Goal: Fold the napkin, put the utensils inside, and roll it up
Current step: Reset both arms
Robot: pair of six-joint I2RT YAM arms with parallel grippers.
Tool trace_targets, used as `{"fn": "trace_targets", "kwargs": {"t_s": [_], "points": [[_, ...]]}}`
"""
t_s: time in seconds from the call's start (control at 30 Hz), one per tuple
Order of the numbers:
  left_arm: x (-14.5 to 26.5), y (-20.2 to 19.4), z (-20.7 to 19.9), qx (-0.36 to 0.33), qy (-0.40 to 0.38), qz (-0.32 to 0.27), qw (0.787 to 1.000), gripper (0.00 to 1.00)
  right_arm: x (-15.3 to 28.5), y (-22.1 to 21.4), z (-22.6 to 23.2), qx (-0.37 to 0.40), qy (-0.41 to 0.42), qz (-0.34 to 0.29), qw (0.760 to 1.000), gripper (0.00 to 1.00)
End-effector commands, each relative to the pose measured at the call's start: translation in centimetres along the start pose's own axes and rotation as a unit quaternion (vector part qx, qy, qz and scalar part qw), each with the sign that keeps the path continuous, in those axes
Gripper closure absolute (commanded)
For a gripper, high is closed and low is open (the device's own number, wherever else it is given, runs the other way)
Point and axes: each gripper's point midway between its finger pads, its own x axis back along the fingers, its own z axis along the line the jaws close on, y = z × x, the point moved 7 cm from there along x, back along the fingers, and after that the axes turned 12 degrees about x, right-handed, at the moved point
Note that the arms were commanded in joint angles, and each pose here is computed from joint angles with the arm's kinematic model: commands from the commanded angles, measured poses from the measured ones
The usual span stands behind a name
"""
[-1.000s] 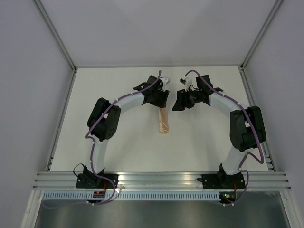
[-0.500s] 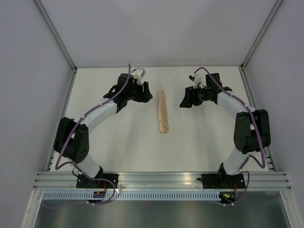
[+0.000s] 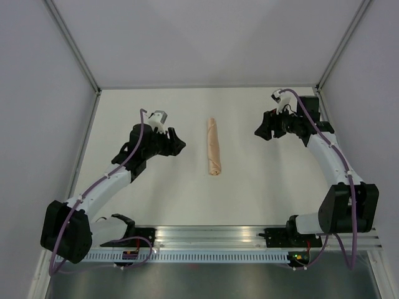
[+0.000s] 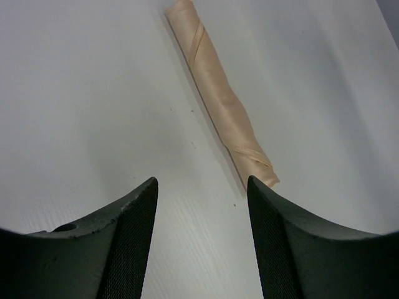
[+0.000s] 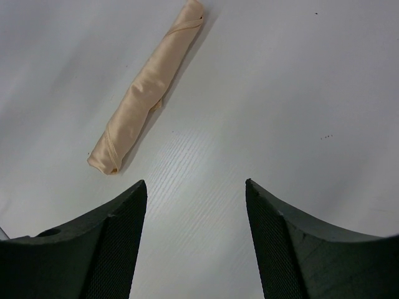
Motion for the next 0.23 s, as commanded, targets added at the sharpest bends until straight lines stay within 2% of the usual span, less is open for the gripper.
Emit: {"fn": "trace_targets", "kwargs": {"t_s": [0.0,0.2], "points": [[0.88,1.37,-0.98,0.011,-0.024,-0.041,0.999,0.36,1.24,-0.8,-0.25,0.001,-0.022,0.008,1.0,0.29],[1.2,1.53,-1.4,0.012,-0.034,-0.041,0.999,0.35,1.93,-0.42,-0.81,-0.002,-0.037,-0.011,0.999,0.27]]}}
